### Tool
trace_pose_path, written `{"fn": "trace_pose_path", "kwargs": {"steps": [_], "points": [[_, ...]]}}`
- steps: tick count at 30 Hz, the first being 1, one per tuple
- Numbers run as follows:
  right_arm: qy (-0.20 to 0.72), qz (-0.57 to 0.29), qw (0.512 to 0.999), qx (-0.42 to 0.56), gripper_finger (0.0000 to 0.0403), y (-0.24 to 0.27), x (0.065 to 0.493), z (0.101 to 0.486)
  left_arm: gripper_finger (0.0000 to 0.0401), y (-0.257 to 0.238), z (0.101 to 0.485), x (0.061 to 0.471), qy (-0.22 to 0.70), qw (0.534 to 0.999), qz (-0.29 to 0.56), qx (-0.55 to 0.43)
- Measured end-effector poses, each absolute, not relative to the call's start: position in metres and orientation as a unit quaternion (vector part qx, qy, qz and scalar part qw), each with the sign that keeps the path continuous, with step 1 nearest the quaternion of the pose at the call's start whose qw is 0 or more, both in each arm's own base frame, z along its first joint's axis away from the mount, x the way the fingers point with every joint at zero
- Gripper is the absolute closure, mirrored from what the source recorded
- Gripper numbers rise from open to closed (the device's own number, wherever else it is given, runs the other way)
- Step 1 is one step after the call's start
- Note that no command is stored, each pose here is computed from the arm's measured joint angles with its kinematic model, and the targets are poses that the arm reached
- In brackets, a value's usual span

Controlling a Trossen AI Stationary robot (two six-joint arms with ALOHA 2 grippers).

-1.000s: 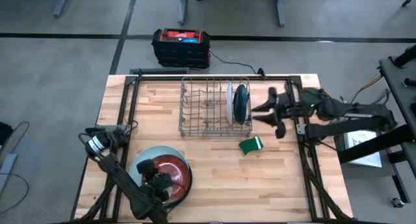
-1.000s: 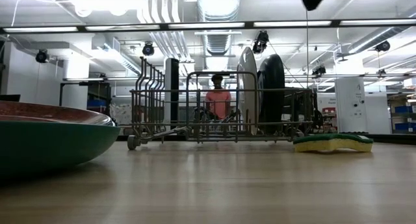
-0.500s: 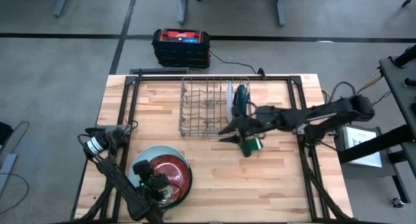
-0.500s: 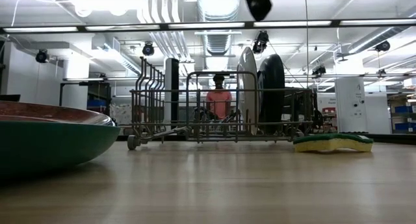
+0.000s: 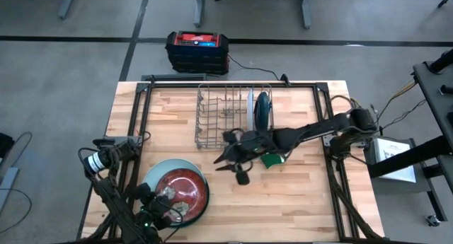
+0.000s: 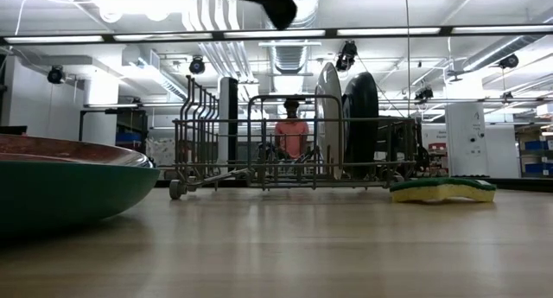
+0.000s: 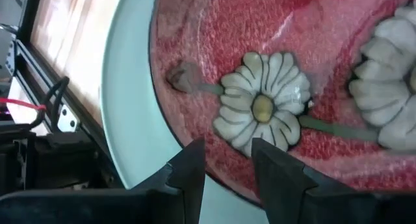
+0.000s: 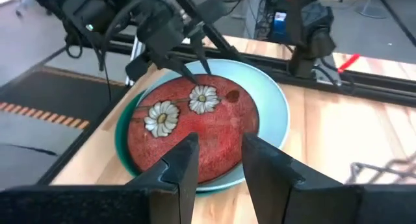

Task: Sort dishes
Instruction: Put the red plate into the dish rack

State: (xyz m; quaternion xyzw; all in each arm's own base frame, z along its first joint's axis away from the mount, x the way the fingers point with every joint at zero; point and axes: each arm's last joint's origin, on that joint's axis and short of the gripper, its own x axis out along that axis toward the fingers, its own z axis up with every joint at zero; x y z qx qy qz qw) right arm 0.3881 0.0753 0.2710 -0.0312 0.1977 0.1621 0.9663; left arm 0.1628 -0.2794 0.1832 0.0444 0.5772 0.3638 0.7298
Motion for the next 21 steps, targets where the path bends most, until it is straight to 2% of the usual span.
{"fn": "trace_pose_path", "kwargs": {"steps": [11, 21], "points": [[0.208, 0.17, 0.962, -0.045, 0.028, 0.089, 0.428, 0.249, 0.0285, -0.273, 0.161, 0.16, 0.564, 0.738, 0.371, 0.026], [0.223, 0.162, 0.961, -0.029, 0.0268, 0.093, 0.451, 0.23, 0.0285, -0.26, 0.144, 0.157, 0.51, 0.769, 0.382, 0.047]]}}
